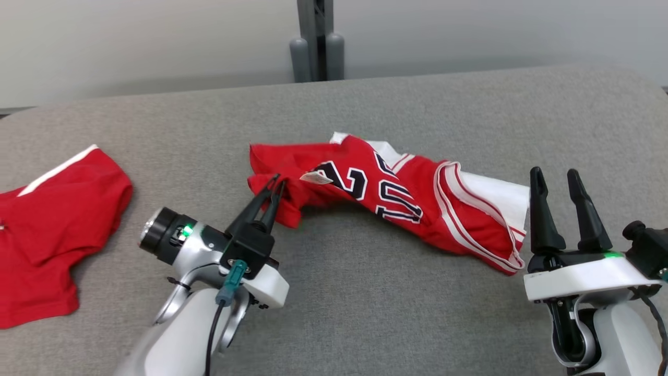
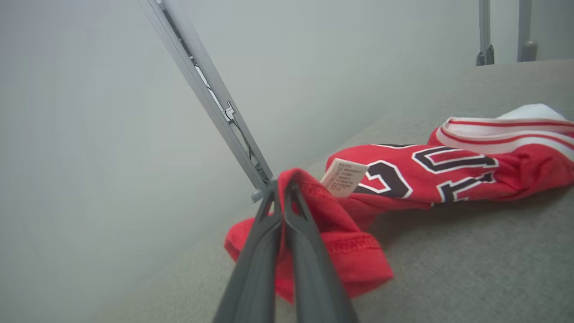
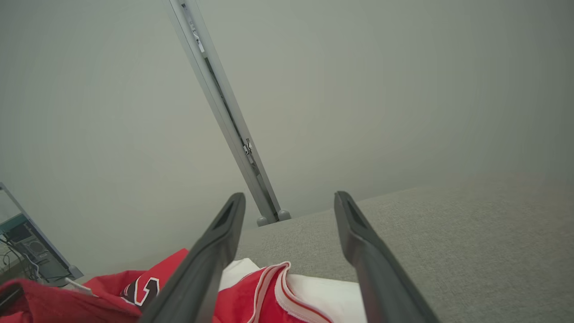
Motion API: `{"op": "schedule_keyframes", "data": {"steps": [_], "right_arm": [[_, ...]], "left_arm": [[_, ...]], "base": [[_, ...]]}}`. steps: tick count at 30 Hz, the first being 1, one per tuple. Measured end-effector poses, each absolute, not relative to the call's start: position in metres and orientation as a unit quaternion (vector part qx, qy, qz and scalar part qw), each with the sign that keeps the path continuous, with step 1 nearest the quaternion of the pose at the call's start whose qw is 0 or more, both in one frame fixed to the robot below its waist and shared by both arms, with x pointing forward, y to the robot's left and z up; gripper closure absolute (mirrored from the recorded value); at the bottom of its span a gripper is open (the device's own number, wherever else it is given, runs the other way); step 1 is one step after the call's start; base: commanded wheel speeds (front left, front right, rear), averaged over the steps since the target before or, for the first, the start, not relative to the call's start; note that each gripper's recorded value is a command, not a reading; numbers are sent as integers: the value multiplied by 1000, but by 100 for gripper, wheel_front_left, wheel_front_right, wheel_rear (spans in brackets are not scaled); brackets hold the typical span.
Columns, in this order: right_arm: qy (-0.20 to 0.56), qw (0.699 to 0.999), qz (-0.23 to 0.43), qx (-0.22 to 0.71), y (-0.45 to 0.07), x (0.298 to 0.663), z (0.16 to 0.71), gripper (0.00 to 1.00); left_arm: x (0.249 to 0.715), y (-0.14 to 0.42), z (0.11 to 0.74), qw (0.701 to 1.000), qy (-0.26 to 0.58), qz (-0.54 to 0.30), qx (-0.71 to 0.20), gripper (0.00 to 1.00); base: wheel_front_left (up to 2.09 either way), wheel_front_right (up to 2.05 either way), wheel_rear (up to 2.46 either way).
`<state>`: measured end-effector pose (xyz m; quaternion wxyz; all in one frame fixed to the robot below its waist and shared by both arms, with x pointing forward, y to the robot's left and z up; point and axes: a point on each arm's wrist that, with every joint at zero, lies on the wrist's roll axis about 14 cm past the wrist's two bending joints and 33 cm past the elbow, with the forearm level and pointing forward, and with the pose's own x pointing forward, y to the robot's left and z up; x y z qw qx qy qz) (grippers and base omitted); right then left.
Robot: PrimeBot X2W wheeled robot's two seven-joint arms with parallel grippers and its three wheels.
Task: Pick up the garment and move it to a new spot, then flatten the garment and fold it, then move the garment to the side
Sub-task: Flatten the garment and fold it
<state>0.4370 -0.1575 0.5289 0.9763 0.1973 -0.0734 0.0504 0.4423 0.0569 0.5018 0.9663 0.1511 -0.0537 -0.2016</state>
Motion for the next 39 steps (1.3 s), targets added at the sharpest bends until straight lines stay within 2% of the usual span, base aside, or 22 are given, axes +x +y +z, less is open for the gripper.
{"op": "schedule_keyframes", "data": {"steps": [7, 12, 21, 22, 23, 25, 30, 35, 39], "right_arm": [[-77, 973, 75, 206, -139, 434, 537, 0], [-75, 971, 87, 208, -130, 431, 538, 0], [-67, 971, 93, 208, -124, 432, 534, 0], [-67, 971, 93, 208, -124, 432, 534, 0], [-67, 971, 94, 207, -123, 431, 534, 0], [-66, 972, 94, 206, -123, 431, 534, 0], [-69, 972, 94, 202, -124, 430, 536, 0], [-76, 973, 94, 199, -125, 428, 541, 0], [-80, 972, 93, 198, -126, 428, 543, 0]], "left_arm": [[425, 87, 541, 957, -112, -185, 194, 100], [405, 96, 544, 940, -124, -209, 238, 100], [362, 95, 475, 919, -25, -289, 269, 100], [358, 95, 467, 917, -11, -296, 267, 92], [354, 97, 458, 917, 9, -299, 262, 65], [344, 100, 437, 912, 57, -311, 260, 0], [348, 106, 439, 925, 62, -288, 240, 0], [378, 121, 485, 962, -2, -200, 184, 0], [391, 133, 512, 979, -41, -144, 138, 0]], "base": [[0, 0, 0], [0, 0, 0], [0, 0, 0], [0, 0, 0], [0, 0, 0], [0, 0, 0], [0, 0, 0], [0, 0, 0], [0, 0, 0]]}}
